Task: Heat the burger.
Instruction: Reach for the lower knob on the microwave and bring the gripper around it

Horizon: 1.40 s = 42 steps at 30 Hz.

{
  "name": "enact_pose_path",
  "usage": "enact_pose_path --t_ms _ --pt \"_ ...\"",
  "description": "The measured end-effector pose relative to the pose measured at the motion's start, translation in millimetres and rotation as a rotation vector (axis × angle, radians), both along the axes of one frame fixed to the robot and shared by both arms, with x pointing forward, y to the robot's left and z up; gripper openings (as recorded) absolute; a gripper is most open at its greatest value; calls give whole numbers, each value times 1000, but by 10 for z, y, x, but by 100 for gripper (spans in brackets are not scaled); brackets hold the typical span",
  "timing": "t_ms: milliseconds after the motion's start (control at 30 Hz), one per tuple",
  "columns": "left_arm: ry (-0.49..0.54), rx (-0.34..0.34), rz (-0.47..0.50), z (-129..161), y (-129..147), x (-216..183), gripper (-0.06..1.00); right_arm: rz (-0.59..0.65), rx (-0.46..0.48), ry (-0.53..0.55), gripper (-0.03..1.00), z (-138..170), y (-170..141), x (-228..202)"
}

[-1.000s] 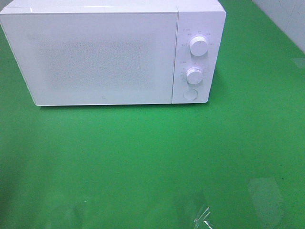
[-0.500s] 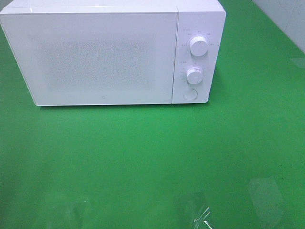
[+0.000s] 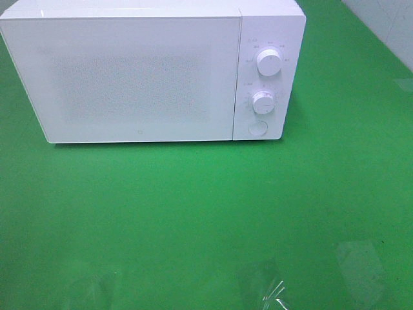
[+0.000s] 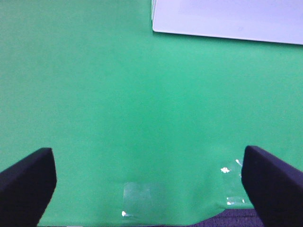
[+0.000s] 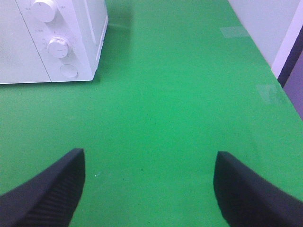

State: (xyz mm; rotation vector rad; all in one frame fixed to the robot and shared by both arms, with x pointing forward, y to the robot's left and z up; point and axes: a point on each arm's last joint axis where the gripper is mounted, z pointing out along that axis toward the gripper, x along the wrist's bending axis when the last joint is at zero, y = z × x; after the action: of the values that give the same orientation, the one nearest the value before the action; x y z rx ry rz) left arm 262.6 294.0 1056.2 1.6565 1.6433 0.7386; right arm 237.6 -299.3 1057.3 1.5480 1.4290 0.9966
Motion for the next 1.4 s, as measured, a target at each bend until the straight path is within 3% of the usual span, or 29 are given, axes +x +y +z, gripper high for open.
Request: enact_pose_path --t_ms 667,1400 --pt "-193 5 28 15 -6 -310 99 0 0 0 75 0 0 0" --pt "-202 6 30 14 -7 -324 99 0 0 0 75 0 0 0"
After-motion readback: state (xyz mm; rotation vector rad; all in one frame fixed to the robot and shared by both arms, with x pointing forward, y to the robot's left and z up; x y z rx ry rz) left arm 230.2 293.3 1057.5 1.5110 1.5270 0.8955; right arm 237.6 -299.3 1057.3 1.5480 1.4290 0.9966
